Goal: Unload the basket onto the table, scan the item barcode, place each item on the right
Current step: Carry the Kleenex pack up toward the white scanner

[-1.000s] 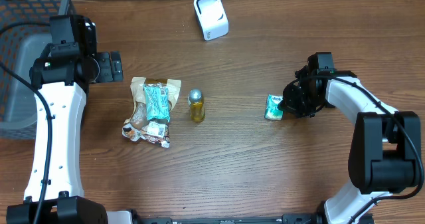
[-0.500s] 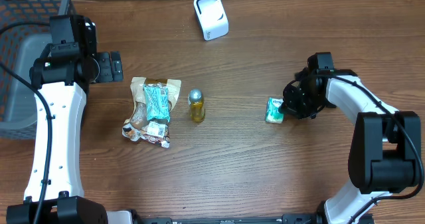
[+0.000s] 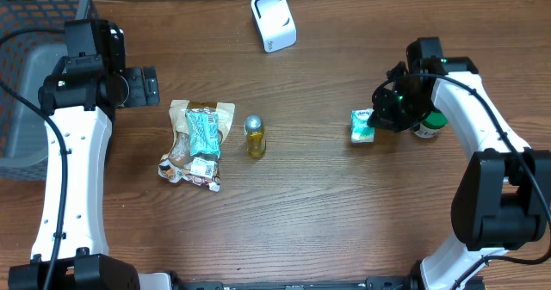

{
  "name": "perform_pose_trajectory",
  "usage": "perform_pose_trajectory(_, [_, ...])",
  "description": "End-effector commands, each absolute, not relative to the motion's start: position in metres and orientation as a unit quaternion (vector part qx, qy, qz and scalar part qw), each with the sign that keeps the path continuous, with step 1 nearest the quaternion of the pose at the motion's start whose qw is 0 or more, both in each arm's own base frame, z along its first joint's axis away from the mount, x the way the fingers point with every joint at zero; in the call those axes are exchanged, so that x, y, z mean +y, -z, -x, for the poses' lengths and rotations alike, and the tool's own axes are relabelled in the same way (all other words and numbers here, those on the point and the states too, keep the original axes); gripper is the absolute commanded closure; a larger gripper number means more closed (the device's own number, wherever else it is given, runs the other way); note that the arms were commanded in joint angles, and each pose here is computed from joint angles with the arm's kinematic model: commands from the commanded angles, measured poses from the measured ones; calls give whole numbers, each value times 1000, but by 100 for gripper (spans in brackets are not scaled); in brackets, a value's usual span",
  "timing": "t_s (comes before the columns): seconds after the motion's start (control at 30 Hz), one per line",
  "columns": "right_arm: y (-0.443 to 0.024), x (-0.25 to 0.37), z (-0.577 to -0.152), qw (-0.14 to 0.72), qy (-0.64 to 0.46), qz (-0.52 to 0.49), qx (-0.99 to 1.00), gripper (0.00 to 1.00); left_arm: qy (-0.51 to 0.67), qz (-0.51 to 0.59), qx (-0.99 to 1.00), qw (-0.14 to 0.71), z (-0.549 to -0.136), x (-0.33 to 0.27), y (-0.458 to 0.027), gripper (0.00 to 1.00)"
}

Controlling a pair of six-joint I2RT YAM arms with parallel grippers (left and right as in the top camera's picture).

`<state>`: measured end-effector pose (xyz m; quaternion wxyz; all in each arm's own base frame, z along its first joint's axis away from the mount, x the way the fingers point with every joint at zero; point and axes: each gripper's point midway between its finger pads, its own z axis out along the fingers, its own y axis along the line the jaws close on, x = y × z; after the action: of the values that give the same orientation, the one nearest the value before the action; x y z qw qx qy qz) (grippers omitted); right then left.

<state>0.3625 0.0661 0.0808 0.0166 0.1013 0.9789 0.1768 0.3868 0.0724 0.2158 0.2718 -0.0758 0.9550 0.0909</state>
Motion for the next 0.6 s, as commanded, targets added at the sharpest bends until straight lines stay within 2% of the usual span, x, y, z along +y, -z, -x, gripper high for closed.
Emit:
perform_pose_trajectory(0.0, [-104, 73, -379, 54, -165, -73, 982, 96, -96, 67, 950, 291, -389, 72, -231, 1])
perform_pose_trajectory(0.37, [-141, 101, -398, 111, -90, -8, 990, 96, -96, 67, 950, 291, -389, 72, -231, 1])
perform_pose_trajectory(0.57, [-186, 110, -406, 146, -84, 4, 986, 97, -96, 67, 950, 291, -389, 72, -231, 1])
